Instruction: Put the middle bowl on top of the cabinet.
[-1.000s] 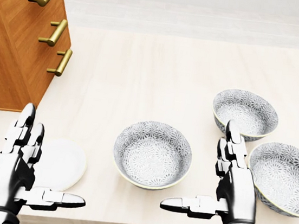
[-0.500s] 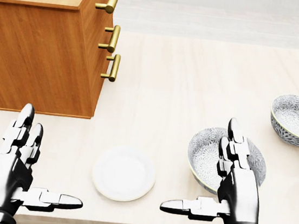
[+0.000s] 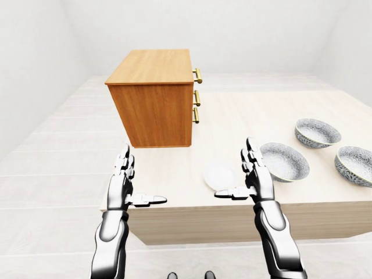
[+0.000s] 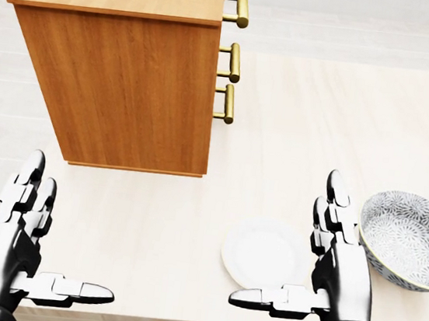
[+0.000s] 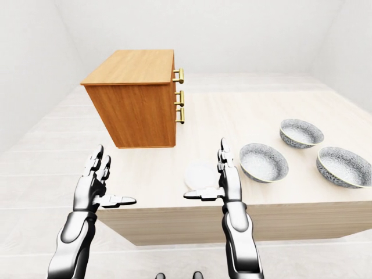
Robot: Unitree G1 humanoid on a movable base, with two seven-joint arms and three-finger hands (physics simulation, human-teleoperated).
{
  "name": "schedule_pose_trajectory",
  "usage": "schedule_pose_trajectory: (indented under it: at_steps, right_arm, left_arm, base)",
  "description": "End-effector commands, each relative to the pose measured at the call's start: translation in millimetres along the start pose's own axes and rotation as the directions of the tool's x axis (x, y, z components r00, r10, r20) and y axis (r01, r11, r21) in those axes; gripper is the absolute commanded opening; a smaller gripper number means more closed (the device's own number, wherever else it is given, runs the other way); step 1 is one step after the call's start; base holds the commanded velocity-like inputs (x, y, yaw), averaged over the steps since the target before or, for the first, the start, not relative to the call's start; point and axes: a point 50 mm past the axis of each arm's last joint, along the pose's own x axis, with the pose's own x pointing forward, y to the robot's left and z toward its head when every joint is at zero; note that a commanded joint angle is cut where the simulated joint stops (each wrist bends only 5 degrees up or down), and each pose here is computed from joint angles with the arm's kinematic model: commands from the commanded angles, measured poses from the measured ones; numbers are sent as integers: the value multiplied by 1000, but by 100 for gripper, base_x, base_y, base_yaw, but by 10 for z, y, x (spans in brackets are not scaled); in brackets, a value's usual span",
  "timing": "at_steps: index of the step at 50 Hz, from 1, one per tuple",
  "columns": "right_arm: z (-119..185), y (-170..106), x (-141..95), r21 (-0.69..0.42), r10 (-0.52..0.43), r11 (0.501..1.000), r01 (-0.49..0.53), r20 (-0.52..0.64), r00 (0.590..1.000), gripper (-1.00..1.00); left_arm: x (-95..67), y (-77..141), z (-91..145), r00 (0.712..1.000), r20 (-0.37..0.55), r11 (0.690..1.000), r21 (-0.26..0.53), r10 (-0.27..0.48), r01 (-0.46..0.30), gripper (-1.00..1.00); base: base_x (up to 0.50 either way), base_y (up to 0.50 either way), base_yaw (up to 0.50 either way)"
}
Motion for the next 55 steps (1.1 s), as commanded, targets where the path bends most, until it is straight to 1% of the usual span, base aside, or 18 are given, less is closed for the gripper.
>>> schedule_pose_trajectory:
  at_steps: [1,11,13,22,28,30,34,38,44,45,46,48,49,50,52,55]
  right_arm:
    - [12,-38,2,-8,4,1000,-4,4,1000,100]
    - [-2,-24,-13,-17,20,1000,-20,6,1000,100]
    - [5,-19,-19,-17,24,1000,-24,5,1000,100]
    - [35,-3,-34,-27,28,999,-28,16,999,100]
    - [13,4,-33,-34,26,999,-26,12,1000,100]
    - [13,9,-33,-35,28,999,-27,11,1000,100]
    - [-1,34,-31,-44,35,998,-34,11,999,100]
    - [9,44,-43,-46,38,998,-38,13,999,100]
    - [8,55,-65,-53,44,998,-43,14,999,100]
    - [6,56,-65,-53,44,998,-43,13,999,100]
    - [7,57,-66,-53,44,998,-43,14,999,100]
    - [15,57,-65,-51,45,998,-44,15,999,100]
    - [15,57,-65,-51,45,998,-44,15,999,100]
    - [25,57,-66,-50,45,998,-44,17,999,100]
    - [32,59,-72,-50,47,998,-46,18,999,100]
    - [44,61,-86,-52,49,998,-48,22,999,100]
  left_arm:
    - [-7,-33,-2,1000,2,1000,-11,-2,2,100]
    - [-5,-23,23,1000,11,1000,-19,1,-1,100]
    - [-4,-4,31,1000,13,999,-32,13,-12,100]
    - [-15,-35,50,1000,20,1000,-16,-4,5,100]
    - [0,-28,-6,1000,4,1000,-11,-3,3,100]
    - [13,-23,99,1000,4,1000,-9,-1,1,100]
    - [-28,-35,136,1000,0,1000,-15,-15,15,100]
    - [-47,-32,146,1000,6,1000,-15,-17,17,100]
    - [-25,-25,148,1000,2,1000,-17,-15,15,100]
    - [-66,-35,63,1000,6,1000,-16,-17,17,100]
    - [-67,-33,155,1000,10,1000,-16,-17,17,100]
    - [-80,-33,222,999,29,1000,-14,-19,19,100]
    - [-80,-33,223,999,29,1000,-14,-19,19,100]
    - [-95,-35,153,1000,19,1000,-16,-19,20,100]
    - [-78,-29,224,999,30,1000,-14,-19,19,100]
    - [-69,-17,211,1000,25,1000,-16,-16,16,100]
  base:
    - [0,-1,0]
    - [0,0,0]
    - [0,0,0]
    - [33,0,0]
    - [37,0,0]
    - [34,0,0]
    - [6,0,0]
    - [0,0,0]
    - [0,0,0]
    - [0,0,0]
    - [0,0,0]
    - [0,0,0]
    - [0,0,0]
    - [0,0,0]
    - [0,0,0]
    - [13,0,0]
